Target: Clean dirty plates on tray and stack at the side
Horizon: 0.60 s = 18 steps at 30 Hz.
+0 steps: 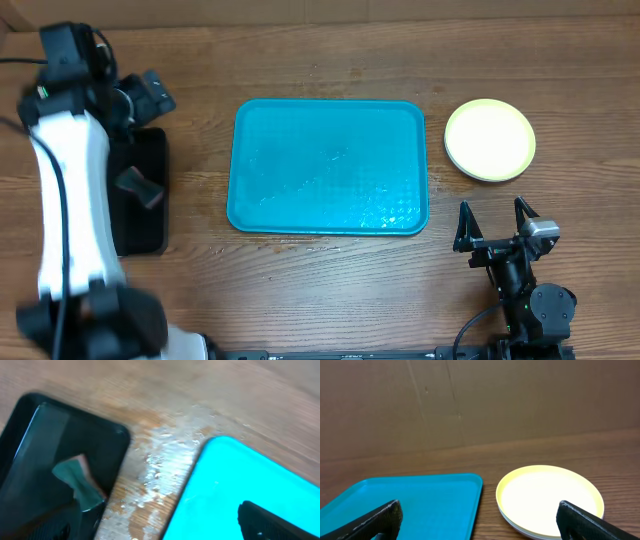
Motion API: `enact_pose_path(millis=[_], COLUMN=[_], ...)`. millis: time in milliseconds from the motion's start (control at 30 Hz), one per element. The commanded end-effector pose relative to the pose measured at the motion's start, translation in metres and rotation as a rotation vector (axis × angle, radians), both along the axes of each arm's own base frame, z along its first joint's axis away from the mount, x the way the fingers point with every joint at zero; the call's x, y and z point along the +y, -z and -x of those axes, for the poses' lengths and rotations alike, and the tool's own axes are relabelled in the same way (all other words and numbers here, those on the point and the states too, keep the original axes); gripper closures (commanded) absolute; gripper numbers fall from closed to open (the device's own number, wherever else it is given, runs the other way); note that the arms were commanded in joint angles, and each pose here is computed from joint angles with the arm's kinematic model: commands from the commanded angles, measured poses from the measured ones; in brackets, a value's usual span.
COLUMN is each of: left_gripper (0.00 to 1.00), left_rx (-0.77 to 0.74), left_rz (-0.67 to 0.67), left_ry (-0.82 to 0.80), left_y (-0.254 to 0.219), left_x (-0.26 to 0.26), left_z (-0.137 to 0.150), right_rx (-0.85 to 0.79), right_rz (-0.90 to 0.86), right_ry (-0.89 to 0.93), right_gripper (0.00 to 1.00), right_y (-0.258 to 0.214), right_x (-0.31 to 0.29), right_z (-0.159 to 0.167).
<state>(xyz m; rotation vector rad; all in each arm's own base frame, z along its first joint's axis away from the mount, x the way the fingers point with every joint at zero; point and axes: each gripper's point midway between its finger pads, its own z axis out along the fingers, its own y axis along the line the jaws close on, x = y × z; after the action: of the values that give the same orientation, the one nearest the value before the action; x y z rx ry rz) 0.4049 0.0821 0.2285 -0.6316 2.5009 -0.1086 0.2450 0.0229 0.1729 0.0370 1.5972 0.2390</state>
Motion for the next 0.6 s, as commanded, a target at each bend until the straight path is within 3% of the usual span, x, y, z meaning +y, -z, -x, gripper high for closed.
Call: enact_pose_path(millis=[0,133,300,567], left_gripper=[0.0,0.0,0.01,0.0], left_rx=[-0.083,-0.282,-0.476,-0.722], left_rz=[-0.078,-0.118,-0.157,-0.178], left_ry=[0.15,0.286,0.296,0.325], left_y=[-0.007,-0.013,-0.003,0.02], left_x=[-0.033,-0.073,-0.082,-0.093], left_z=[0.036,0.076,0.128,0.149], right_rx=[-0.006,-0.006,-0.006,-0.006], right_rz=[0.002,0.002,0.002,0.002], right_ry=[0.011,0.011,0.011,0.011], right_gripper=[0.0,0.0,0.0,0.0], right_y=[0.001,0.001,0.001,0.001], right_x=[-0.002,-0.002,-0.002,-0.002], right_z=[0.0,0.0,0.0,0.0])
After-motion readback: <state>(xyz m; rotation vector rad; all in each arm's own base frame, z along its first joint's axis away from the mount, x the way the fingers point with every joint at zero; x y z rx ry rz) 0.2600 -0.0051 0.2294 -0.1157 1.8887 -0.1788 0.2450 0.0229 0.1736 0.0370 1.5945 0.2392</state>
